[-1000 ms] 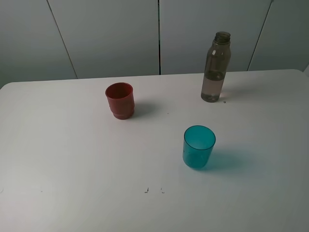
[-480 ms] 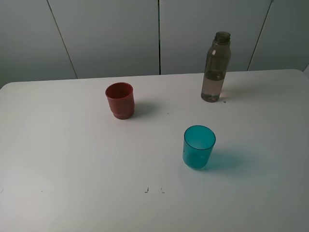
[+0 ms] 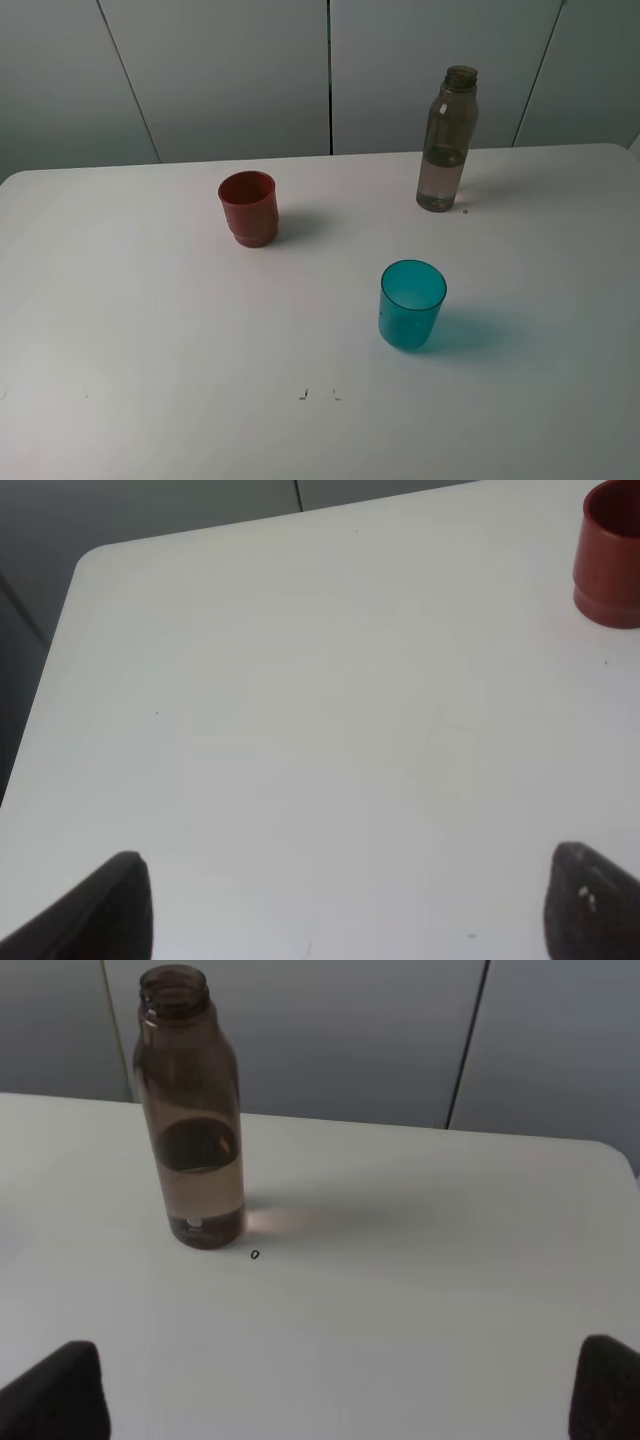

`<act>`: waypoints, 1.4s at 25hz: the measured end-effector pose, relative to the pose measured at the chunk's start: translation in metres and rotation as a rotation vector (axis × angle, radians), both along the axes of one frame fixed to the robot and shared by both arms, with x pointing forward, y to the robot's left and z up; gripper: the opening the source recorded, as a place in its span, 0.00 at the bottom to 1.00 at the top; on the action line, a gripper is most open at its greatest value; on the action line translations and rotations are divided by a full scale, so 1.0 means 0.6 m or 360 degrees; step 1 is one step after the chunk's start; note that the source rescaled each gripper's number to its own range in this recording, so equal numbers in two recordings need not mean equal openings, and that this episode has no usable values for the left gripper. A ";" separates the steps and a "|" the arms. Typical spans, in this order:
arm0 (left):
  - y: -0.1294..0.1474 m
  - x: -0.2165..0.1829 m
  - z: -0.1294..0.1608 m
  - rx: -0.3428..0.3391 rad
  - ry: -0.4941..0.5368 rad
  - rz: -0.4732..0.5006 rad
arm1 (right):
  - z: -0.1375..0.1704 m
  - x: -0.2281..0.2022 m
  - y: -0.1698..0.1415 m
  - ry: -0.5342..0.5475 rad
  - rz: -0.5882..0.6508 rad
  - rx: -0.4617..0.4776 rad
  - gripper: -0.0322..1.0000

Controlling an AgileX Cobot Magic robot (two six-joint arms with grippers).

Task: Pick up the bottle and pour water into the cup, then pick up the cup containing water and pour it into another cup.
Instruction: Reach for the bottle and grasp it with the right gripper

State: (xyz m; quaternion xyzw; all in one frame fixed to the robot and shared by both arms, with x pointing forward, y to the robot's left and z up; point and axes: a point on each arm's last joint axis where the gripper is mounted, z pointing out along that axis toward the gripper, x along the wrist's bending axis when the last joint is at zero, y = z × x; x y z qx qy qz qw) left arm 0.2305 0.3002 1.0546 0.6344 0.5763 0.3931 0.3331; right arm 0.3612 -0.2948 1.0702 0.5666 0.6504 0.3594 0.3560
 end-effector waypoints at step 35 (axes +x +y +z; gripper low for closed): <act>0.000 0.000 0.000 0.0000 0.0000 0.0000 | -0.278 0.266 0.057 0.0190 0.0340 -0.0092 1.00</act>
